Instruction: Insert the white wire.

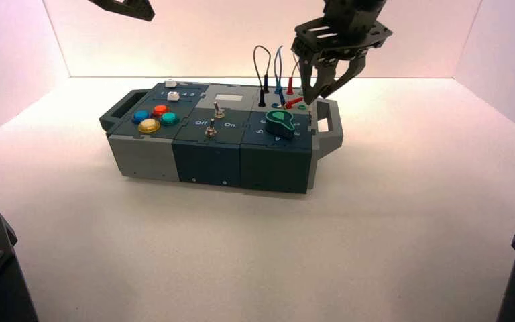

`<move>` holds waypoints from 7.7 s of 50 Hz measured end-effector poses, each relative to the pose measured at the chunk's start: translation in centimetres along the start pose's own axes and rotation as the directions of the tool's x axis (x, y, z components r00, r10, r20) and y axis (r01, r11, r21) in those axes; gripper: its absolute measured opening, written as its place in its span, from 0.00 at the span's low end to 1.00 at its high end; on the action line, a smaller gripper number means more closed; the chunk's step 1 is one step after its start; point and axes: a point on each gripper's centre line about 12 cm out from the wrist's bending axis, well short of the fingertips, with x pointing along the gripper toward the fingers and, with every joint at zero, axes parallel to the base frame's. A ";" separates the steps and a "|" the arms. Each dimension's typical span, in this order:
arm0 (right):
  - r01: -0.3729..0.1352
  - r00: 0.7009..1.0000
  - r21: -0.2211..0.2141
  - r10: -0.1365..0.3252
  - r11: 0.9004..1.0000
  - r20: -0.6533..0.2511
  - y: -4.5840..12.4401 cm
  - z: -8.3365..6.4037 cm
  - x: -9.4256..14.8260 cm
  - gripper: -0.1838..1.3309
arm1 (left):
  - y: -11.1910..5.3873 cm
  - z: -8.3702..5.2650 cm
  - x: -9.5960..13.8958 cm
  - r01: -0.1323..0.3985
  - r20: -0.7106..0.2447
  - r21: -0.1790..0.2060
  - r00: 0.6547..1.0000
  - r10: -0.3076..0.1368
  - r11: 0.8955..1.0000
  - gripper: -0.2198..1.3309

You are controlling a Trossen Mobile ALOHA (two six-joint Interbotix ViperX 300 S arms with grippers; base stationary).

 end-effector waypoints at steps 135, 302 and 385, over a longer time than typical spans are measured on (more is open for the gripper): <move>0.016 0.988 0.033 -0.021 0.999 0.153 -0.2 1.0 2.1 0.18 | -0.8 0.1 0.6 0.035 -0.010 0.003 0.999 -0.035 0.999 0.04; 0.022 0.991 0.055 -0.029 0.998 0.131 -0.9 0.5 3.0 0.22 | -0.8 0.1 0.5 0.033 -0.007 0.007 0.999 -0.033 0.999 0.04; 0.021 0.989 0.045 -0.027 0.999 0.144 -0.7 1.4 2.2 0.09 | -0.8 0.1 0.5 0.033 -0.007 0.006 0.999 -0.033 0.999 0.04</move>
